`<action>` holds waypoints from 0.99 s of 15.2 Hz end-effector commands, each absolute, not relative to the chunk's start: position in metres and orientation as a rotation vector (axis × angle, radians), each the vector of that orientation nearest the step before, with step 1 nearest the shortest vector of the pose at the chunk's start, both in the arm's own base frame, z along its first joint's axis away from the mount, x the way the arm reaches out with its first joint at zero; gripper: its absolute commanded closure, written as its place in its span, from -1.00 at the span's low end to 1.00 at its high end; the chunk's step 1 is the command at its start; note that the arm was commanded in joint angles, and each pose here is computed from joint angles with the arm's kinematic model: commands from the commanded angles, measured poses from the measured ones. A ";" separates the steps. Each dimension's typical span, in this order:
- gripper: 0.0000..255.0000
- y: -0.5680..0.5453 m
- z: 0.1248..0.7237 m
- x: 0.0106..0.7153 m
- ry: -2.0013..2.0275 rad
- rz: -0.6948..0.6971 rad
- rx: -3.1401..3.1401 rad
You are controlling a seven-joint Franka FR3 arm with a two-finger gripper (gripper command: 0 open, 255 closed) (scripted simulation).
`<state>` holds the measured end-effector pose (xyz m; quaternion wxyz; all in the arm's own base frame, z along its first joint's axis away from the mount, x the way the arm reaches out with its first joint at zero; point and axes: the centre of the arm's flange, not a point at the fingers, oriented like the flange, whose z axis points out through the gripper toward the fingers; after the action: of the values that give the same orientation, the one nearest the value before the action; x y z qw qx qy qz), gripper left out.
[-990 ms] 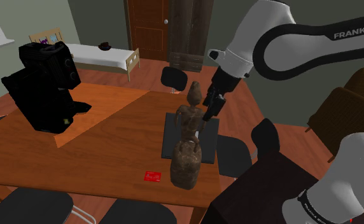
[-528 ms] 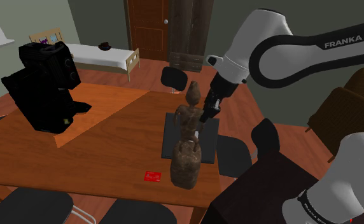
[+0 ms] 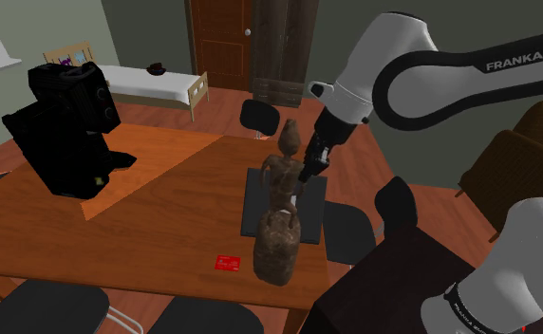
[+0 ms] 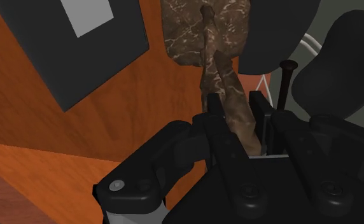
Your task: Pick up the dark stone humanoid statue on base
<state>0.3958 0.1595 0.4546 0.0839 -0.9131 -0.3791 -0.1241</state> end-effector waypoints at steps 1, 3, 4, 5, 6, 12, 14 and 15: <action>1.00 0.160 0.463 0.396 -1.131 -0.370 -2.724; 1.00 0.160 0.473 0.396 -1.131 -0.370 -2.724; 1.00 0.160 0.479 0.396 -1.131 -0.370 -2.724; 1.00 0.160 0.484 0.396 -1.131 -0.370 -2.724; 1.00 0.160 0.489 0.396 -1.131 -0.370 -2.724; 1.00 0.160 0.521 0.396 -1.131 -0.370 -2.724; 1.00 0.160 0.531 0.396 -1.131 -0.370 -2.724; 1.00 0.160 0.532 0.396 -1.131 -0.370 -2.724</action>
<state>0.3957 0.1592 0.5263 0.0842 -0.9134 -0.3792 -0.1218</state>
